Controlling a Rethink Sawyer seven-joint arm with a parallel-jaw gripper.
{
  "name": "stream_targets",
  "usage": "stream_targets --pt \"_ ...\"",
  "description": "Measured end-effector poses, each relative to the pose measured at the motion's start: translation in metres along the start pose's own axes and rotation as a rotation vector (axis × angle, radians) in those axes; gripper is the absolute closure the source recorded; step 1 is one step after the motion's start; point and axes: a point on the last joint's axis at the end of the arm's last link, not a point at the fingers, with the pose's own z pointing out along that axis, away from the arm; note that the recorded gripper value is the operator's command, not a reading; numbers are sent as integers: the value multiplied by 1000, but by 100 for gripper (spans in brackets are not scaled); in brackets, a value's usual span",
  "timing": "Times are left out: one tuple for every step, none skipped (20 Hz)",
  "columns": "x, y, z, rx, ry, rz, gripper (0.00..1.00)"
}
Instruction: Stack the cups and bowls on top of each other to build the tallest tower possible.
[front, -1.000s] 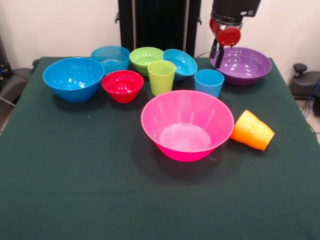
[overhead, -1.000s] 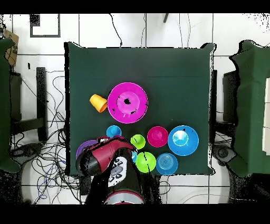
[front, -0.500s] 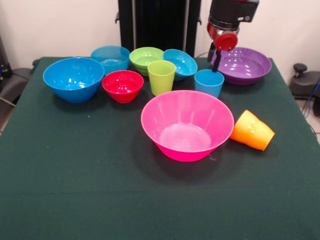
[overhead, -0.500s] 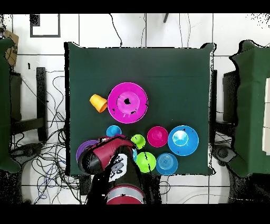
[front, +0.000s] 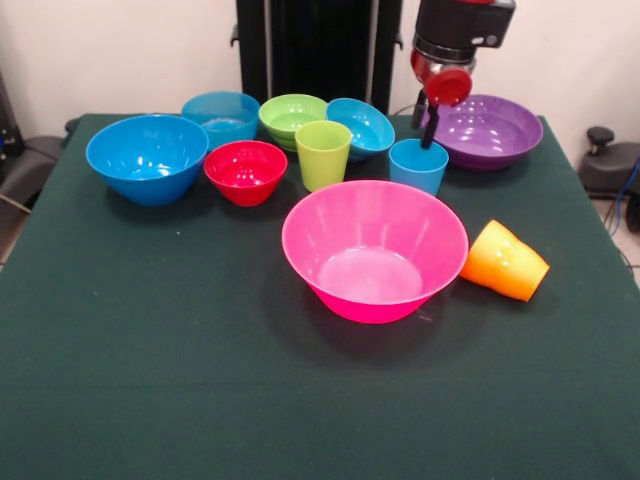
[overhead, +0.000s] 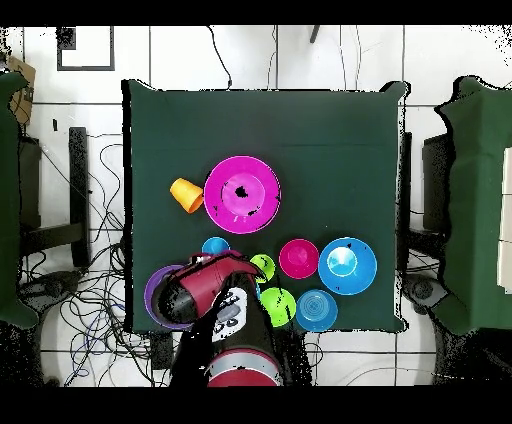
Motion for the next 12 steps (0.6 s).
stream_targets --pt "-1 2 0 -3 -1 1 0" --pt "-2 5 1 -8 -3 1 0" --pt "-3 7 2 -10 -5 0 0" --pt "-3 7 3 -11 -6 -1 0" --pt "-3 8 5 -11 -7 -3 0" --pt "-4 10 9 -10 -9 -7 0" --pt "-4 10 11 -10 -10 -9 0" --pt "-4 10 13 -8 -11 -10 0" --pt "-5 11 15 -6 -12 -12 0" --pt "-5 10 18 -1 -14 -13 0" --pt "-6 10 20 1 -15 -14 0" --pt "-6 9 22 4 -16 -15 0"
